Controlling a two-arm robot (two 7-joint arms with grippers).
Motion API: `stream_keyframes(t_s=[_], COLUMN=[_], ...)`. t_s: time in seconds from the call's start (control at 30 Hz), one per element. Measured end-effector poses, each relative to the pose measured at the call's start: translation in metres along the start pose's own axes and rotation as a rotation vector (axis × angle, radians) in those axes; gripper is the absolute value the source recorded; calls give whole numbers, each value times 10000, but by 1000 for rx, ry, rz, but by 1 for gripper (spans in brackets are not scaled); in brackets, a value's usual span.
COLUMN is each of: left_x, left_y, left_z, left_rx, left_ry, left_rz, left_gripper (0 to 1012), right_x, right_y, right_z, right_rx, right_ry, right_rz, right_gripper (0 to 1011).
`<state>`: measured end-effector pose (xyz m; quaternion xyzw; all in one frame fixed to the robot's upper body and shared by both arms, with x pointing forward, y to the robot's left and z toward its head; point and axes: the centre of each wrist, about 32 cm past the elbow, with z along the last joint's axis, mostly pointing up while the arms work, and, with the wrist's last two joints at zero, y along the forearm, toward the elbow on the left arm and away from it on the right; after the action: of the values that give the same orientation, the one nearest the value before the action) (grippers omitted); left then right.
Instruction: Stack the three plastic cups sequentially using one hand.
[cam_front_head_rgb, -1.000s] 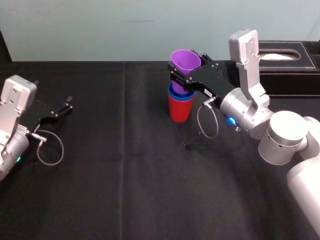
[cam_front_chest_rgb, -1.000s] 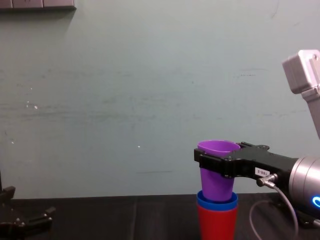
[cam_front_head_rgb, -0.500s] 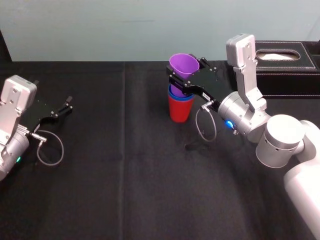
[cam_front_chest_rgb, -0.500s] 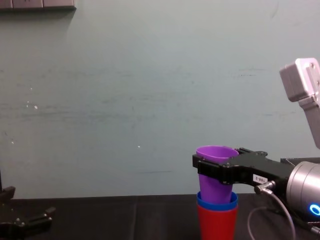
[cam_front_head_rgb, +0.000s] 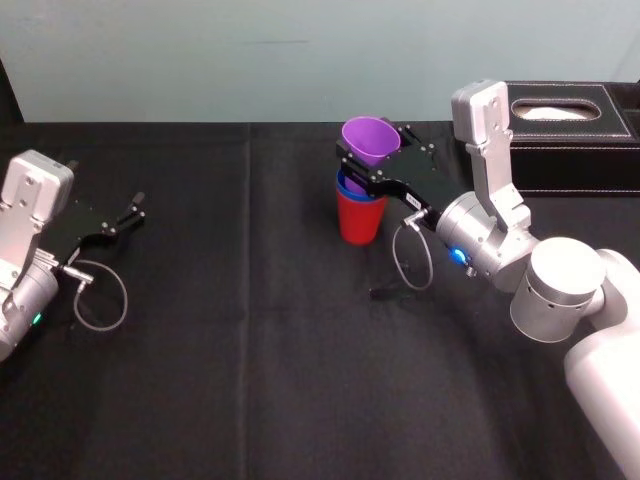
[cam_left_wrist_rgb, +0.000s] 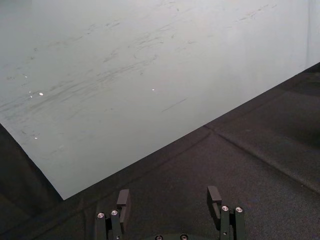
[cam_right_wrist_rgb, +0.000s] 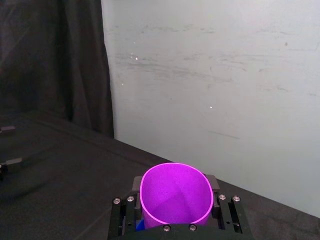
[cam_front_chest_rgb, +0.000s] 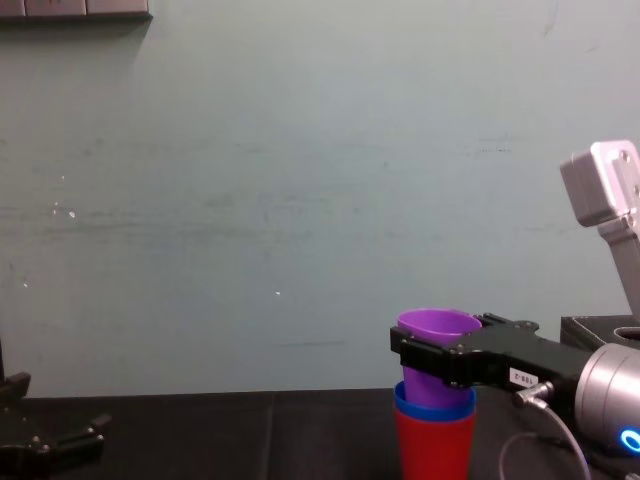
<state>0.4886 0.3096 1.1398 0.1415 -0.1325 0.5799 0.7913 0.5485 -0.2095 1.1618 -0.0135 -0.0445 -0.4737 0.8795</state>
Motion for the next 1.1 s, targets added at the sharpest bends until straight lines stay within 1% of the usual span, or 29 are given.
stream_keyframes(t_s=[0.47, 1.1], left_x=[0, 0], left_y=[0, 0], left_z=[0, 0], left_rx=[0, 0], left_ry=[0, 0], left_rz=[0, 0], left_gripper=[1004, 1005], right_x=[-30, -44], right_y=[10, 8], right_z=[-90, -144], right_rx=[-10, -11], right_ry=[11, 5], right_rz=[8, 9], right_gripper=[749, 749])
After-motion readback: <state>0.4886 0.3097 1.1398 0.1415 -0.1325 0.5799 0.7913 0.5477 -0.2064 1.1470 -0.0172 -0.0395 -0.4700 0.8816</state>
